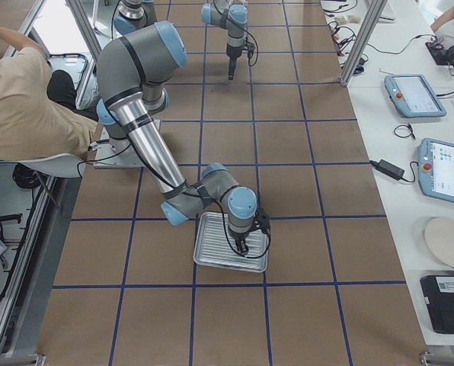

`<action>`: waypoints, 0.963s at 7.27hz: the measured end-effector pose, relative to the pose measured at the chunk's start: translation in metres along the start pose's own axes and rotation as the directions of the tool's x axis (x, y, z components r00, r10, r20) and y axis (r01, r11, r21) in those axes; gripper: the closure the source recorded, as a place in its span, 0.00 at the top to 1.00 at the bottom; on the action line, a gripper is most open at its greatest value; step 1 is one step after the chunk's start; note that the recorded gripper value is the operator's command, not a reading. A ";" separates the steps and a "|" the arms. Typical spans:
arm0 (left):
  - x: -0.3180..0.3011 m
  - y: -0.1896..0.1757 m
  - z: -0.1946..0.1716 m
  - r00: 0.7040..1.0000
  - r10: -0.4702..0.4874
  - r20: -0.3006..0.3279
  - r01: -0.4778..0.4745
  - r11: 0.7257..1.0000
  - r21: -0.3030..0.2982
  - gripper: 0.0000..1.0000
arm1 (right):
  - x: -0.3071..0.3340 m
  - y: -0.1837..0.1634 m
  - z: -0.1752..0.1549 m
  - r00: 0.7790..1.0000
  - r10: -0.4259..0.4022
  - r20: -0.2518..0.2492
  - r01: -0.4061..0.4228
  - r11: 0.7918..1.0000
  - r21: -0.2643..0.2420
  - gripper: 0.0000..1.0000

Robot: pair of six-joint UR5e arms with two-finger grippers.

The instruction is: Place bearing gear from tray to pile

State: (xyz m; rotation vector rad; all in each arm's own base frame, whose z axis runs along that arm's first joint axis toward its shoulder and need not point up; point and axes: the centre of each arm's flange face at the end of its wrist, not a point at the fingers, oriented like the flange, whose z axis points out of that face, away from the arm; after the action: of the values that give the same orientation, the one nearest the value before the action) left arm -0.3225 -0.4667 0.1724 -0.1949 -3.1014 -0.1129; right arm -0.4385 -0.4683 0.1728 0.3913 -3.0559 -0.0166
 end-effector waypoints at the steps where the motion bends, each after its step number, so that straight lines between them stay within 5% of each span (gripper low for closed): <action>1: 0.002 0.001 0.001 1.000 0.003 -0.001 -0.003 1.000 -0.002 0.47 | 0.000 0.000 -0.001 1.000 -0.001 0.001 0.001 1.000 0.001 0.02; 3: 0.004 0.003 0.001 1.000 0.005 -0.007 -0.005 1.000 -0.013 0.07 | 0.000 0.000 -0.003 1.000 0.005 -0.002 -0.005 1.000 0.002 0.11; 5: 0.004 0.004 0.002 1.000 0.005 -0.006 -0.005 1.000 -0.017 0.00 | 0.000 0.000 -0.004 1.000 0.009 -0.004 -0.009 1.000 0.002 0.67; 7: 0.002 0.002 -0.005 1.000 0.005 -0.002 -0.005 1.000 -0.008 0.00 | 0.000 0.000 -0.004 1.000 0.008 -0.004 -0.008 1.000 0.003 0.69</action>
State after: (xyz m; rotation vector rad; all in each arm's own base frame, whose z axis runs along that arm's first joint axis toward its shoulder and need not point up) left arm -0.3245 -0.4648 0.1779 -0.2029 -3.0983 -0.1258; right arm -0.4384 -0.4682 0.1770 0.3795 -3.0536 -0.0107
